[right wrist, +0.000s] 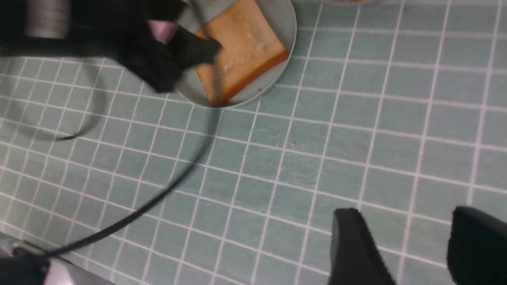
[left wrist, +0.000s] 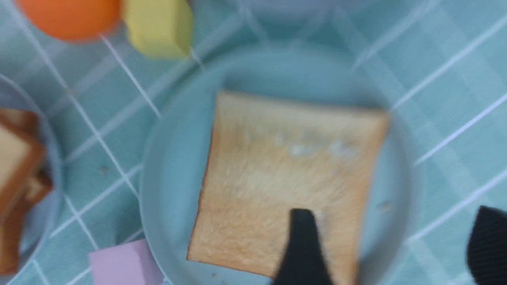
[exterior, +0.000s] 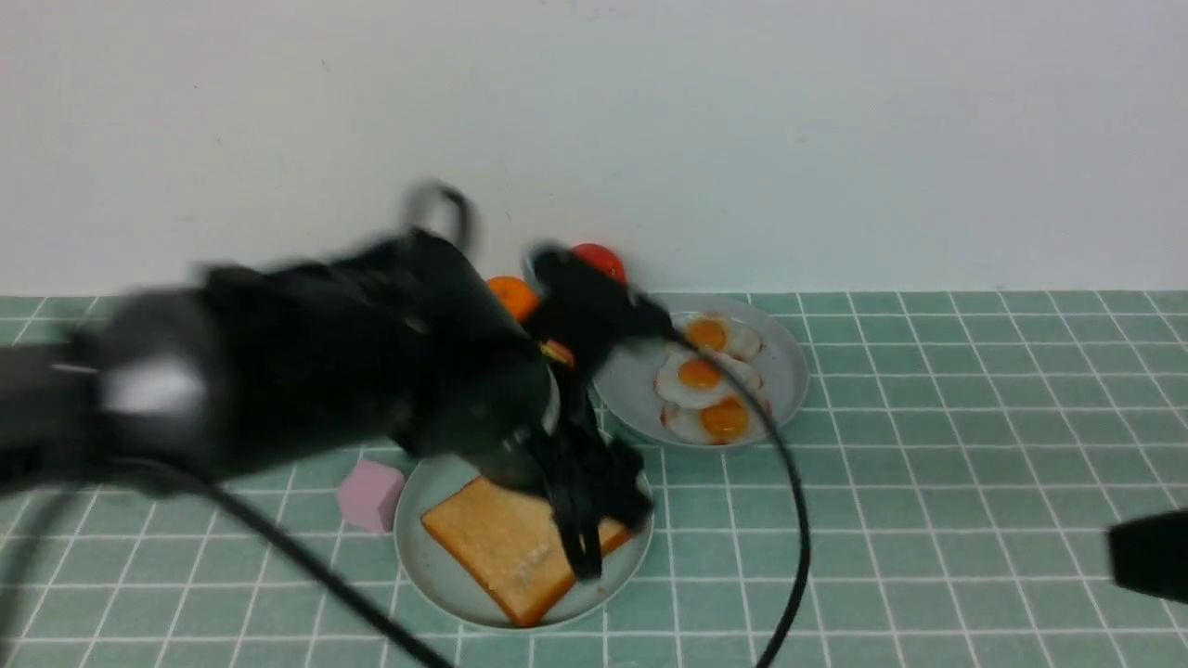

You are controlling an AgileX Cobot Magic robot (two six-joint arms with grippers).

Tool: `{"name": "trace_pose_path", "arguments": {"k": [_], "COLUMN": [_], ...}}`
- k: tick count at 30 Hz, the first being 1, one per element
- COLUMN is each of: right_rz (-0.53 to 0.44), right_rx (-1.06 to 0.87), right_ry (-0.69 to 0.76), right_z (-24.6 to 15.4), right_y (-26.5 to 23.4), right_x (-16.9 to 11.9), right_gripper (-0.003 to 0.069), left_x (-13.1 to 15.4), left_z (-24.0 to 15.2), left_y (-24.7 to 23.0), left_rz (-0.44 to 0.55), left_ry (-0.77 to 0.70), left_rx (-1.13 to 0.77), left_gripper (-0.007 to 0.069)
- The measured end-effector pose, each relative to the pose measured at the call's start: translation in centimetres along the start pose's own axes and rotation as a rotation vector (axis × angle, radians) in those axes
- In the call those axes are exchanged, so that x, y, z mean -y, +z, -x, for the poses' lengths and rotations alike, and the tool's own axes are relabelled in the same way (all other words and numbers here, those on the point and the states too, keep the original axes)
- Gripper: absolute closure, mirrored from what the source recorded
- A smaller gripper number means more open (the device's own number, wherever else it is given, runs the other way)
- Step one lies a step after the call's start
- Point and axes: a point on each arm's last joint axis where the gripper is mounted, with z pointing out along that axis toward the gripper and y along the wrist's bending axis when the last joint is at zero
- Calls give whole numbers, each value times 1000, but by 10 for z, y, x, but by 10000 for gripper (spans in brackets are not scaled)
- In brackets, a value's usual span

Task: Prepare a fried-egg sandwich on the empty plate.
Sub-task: Use the right arm to grab a fried egg

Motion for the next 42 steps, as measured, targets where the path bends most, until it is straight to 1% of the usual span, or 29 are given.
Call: {"name": "trace_pose_path", "arguments": {"k": [1, 4, 5, 6, 7, 8, 9, 10, 11, 12, 13, 14, 15, 16, 17, 19, 22, 23, 25, 31, 36, 42], "right_rz": [4, 8, 8, -2, -11, -18, -18, -25, -26, -25, -27, -26, -28, -32, -33, -36, -33, -31, -24, -1, 16, 23], "right_rx": [-10, -26, -26, -34, -49, -64, -67, -95, -102, -122, -132, -149, -157, -173, -175, -191, -194, -192, -174, -162, -162, -166], "right_ry": [23, 72, 69, 78, 87, 97, 97, 100, 102, 94, 93, 85, 85, 79, 80, 81, 111, 121, 165, 292, 340, 354], "right_z": [5, 25, 25, 35, 43, 52, 54, 65, 68, 79, 78, 92, 92, 103, 105, 119, 134, 137, 153, 165, 167, 167], "right_y": [9, 44, 44, 60, 75, 89, 91, 110, 115, 130, 134, 154, 157, 178, 182, 209, 235, 241, 262, 300, 322, 337], "right_x": [2, 10, 10, 15, 19, 23, 24, 28, 29, 32, 34, 38, 40, 45, 46, 54, 66, 69, 84, 121, 135, 141], "right_gripper": [301, 301, 301, 302, 303, 305, 305, 305, 305, 305, 305, 305, 305, 305, 305, 305, 305, 305, 305, 305, 305, 305], "left_x": [-2, -11, -11, -15, -18, -21, -22, -24, -25, -27, -27, -29, -30, -31, -31, -33, -33, -33, -33, -33, -32, -32], "left_z": [4, 9, 9, 5, 1, -8, -9, -24, -26, -45, -48, -69, -72, -93, -94, -121, -136, -138, -142, -135, -132, -131], "left_y": [-19, -78, -78, -102, -121, -137, -140, -156, -158, -169, -174, -181, -185, -188, -190, -191, -191, -191, -194, -201, -204, -204], "left_rz": [-12, -36, -37, -45, -52, -61, -61, -77, -78, -93, -96, -99, -106, -114, -115, -133, -151, -154, -168, -199, -213, -214], "left_ry": [-31, -89, -89, -105, -118, -128, -129, -144, -145, -156, -160, -167, -167, -179, -182, -237, -283, -288, -302, -299, -297, -298], "left_rx": [47, 184, 184, 239, 285, 319, 325, 365, 369, 401, 415, 448, 455, 467, 476, 491, 508, 513, 553, 664, 713, 715], "left_gripper": [190, 405, 422, 538, 607, 639, 638, 638, 638, 638, 638, 638, 638, 638, 638, 638, 638, 638, 638, 638, 638, 638]}}
